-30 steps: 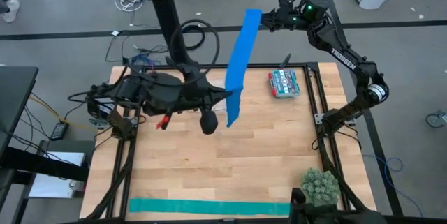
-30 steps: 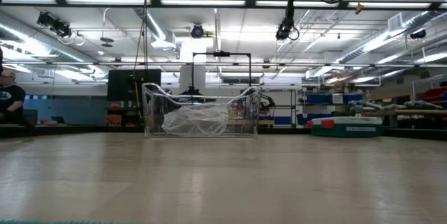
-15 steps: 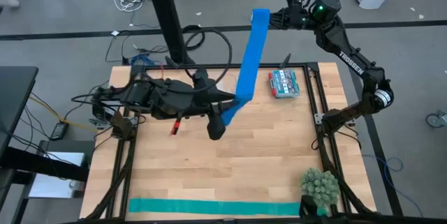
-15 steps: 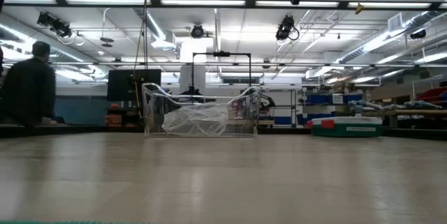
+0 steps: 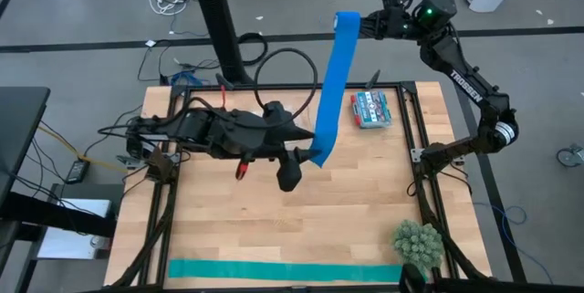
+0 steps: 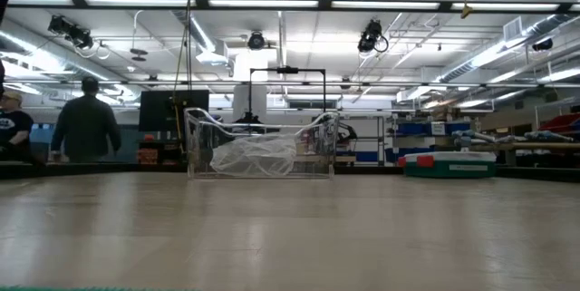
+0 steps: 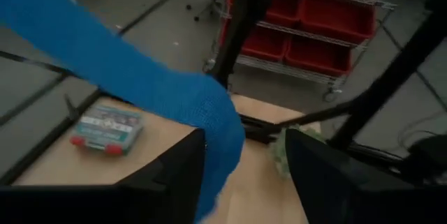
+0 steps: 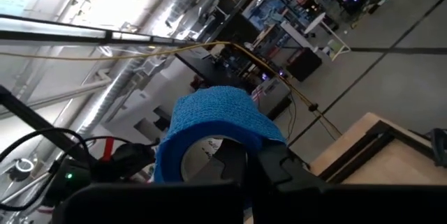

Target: Roll bandage

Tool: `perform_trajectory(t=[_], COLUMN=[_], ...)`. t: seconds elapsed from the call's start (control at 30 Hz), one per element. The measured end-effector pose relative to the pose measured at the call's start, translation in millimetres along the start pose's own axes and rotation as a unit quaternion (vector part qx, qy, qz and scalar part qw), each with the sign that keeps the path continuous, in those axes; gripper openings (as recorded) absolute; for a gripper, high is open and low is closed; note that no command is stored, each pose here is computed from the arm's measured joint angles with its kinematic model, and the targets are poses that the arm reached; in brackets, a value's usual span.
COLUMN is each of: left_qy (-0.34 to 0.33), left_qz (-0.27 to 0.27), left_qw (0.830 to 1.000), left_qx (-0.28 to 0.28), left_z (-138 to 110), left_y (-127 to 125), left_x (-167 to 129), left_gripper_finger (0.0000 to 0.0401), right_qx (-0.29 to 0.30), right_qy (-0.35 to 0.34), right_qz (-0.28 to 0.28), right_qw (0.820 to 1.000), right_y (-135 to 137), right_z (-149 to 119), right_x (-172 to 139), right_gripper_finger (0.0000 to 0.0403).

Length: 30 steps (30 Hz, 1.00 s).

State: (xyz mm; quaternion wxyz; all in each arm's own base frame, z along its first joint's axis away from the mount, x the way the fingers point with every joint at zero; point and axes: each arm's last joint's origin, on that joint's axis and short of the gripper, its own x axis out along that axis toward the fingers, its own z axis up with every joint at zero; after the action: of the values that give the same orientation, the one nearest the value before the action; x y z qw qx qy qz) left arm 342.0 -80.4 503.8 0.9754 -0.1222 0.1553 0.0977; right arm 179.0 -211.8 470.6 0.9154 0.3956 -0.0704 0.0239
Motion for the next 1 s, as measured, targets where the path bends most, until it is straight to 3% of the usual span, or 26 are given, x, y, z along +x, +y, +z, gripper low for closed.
perform_trajectory(t=[0.2,0.33,0.67,1.0], left_qy=[0.118,0.154,0.061,0.062], left_qz=[0.044,0.059,0.089,0.079], left_qw=[0.992,0.986,0.993,0.992], left_qx=[0.003,0.014,-0.05,-0.074], left_z=[-23.1,-29.2,-1.7,2.7], left_y=[10.6,15.4,47.5,86.7], left_x=[-3.7,-7.5,15.2,48.4], left_gripper_finger=[0.0209,0.0209,0.0209,0.0209], right_qx=[-0.015,-0.017,-0.037,-0.057], right_qy=[0.003,0.007,0.013,0.0], right_qz=[0.008,0.012,0.04,0.071], right_qw=[1.0,1.0,0.998,0.996], right_y=[6.6,8.6,21.5,51.0], right_z=[-0.7,-1.1,-7.8,-17.1], right_x=[-2.8,-3.5,4.8,4.2], right_gripper_finger=[0.0,0.0,0.0,0.0])
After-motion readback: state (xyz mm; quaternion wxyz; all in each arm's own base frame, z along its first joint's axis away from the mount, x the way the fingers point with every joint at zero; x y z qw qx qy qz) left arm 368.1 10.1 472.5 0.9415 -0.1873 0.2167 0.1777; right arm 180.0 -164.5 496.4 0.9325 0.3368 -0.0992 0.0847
